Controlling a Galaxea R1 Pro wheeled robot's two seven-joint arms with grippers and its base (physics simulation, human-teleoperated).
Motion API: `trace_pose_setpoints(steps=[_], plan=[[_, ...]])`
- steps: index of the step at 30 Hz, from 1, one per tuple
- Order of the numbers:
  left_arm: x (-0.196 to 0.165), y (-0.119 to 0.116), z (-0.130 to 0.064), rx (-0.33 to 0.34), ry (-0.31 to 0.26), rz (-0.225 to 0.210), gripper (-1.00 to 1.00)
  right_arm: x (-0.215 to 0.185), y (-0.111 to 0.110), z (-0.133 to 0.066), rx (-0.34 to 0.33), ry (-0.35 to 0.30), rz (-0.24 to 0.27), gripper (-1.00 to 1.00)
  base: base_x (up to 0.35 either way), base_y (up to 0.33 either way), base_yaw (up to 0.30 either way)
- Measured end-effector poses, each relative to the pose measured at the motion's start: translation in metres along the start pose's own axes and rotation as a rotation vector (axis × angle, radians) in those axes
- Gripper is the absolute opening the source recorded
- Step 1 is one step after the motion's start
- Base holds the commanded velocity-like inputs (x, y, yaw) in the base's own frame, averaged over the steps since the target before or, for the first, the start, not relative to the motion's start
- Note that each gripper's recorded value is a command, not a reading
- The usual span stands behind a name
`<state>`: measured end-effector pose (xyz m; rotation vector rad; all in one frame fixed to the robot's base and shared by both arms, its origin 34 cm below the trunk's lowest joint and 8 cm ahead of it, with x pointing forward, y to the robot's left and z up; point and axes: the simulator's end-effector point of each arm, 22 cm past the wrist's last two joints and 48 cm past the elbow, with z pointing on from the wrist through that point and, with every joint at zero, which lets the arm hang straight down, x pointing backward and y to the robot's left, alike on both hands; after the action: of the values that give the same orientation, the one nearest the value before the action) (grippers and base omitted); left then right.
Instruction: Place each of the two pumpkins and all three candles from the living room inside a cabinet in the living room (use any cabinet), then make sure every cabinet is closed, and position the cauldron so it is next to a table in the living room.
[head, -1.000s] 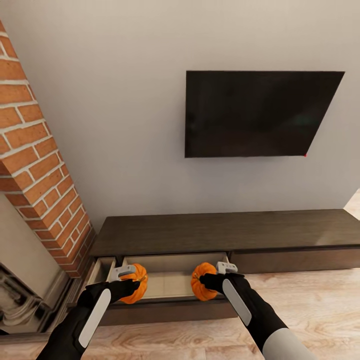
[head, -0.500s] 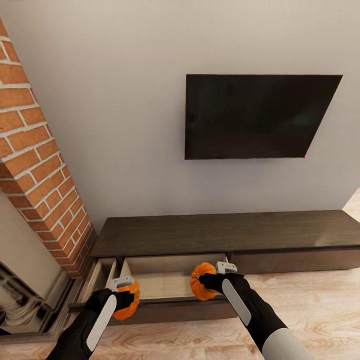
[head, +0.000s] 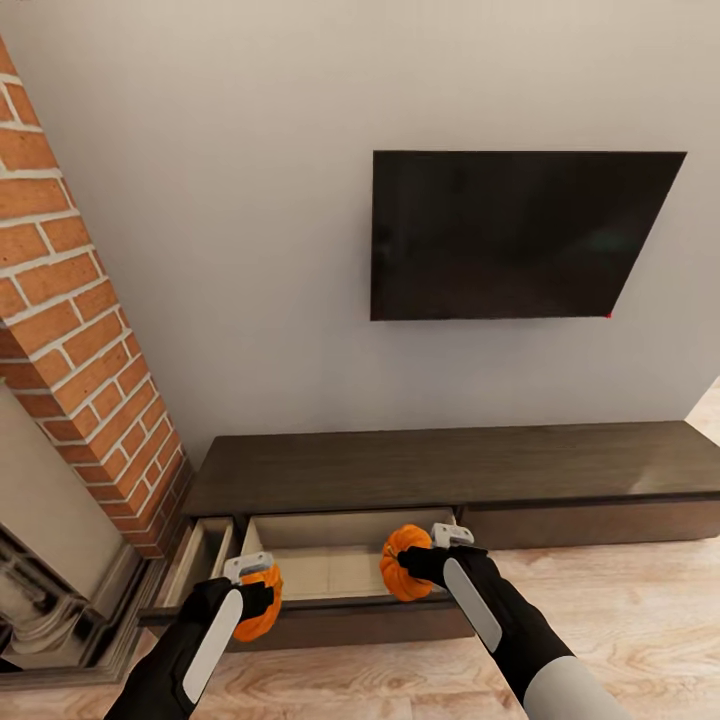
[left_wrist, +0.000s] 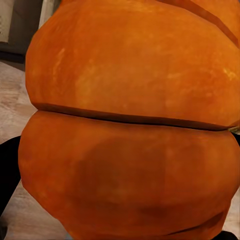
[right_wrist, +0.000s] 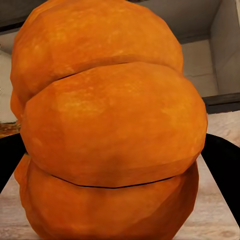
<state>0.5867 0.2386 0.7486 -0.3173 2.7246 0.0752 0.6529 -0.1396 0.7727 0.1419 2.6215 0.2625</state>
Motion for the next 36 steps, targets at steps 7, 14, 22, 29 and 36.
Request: trace_pose_setpoints(steps=[7,14,22,29,36], plan=[[0.0016,0.0001,0.0008,-0.001,0.004,0.003,-1.00,0.0001,0.0001,0.0001,0.000,0.000,-0.001,-1.00,0.118,0.074,0.000],[0.0018,0.0000,0.0008,0.000,0.004,0.004,-1.00,0.0002,-0.0006,0.0001,0.001,0.000,-0.001,-1.00,0.192,0.075,0.000],[0.0019,-0.0001,0.0010,0.000,0.005,0.003,-1.00,-0.0008,-0.0004,0.0003,0.000,-0.004,0.000,-1.00,0.150,-0.109,0.000],[0.0020,-0.0002,0.0010,0.001,0.005,0.002,-1.00,-0.0020,-0.0009,0.0001,0.001,-0.008,0.000,-1.00,0.009,-0.008,0.052],[0.0019,0.0001,0.0005,0.000,0.004,0.002,-1.00,-0.0026,-0.0003,-0.0006,-0.001,-0.011,0.001,-1.00,0.099,0.000,0.070]])
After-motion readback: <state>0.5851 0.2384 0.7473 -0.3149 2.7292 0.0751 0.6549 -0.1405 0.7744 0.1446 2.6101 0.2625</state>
